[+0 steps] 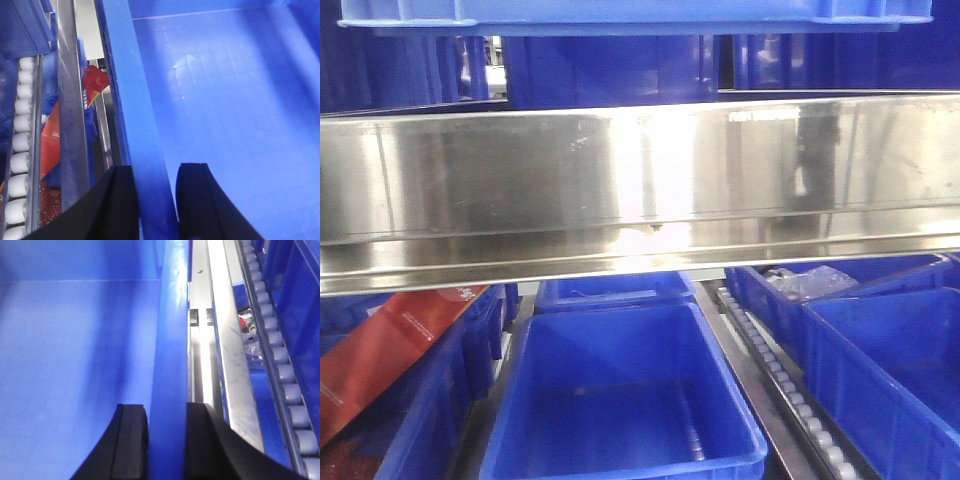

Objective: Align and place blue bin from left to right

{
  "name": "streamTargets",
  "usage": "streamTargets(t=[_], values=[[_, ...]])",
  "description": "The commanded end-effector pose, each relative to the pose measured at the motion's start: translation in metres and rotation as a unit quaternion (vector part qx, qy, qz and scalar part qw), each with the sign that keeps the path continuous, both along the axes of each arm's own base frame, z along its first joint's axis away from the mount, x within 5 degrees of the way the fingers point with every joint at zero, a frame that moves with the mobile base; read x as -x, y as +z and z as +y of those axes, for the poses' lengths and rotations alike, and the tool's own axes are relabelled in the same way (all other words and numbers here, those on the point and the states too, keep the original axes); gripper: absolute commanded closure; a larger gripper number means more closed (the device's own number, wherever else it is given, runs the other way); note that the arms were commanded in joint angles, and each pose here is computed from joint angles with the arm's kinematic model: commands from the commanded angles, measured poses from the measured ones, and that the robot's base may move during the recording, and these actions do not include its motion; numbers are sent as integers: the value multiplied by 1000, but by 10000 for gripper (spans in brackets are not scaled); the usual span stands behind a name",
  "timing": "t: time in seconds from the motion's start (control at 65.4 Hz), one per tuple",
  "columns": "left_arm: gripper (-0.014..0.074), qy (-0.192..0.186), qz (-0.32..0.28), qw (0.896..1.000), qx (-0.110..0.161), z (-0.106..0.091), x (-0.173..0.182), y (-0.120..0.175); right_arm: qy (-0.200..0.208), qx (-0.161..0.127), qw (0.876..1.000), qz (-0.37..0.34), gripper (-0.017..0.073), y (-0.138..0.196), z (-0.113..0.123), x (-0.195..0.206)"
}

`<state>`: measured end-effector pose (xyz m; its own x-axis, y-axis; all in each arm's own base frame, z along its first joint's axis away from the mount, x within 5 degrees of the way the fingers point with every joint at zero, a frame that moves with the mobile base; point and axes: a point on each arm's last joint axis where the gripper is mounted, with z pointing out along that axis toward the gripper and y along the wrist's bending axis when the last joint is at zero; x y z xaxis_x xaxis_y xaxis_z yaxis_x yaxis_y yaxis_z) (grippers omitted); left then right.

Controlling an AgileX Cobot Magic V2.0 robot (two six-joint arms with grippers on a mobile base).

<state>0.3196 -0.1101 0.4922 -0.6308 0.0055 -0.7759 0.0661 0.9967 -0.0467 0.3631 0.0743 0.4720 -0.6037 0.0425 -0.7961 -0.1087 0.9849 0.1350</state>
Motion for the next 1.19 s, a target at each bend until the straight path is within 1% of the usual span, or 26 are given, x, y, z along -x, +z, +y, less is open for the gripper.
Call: streamTargets(t=[0.0,1.177], values=[[603,-12,-45,999,1,2,6,15,-6,9,995,-95,629,23,-5,0],[603,-12,-45,999,1,2,6,15,-6,9,995,-95,629,23,-5,0]])
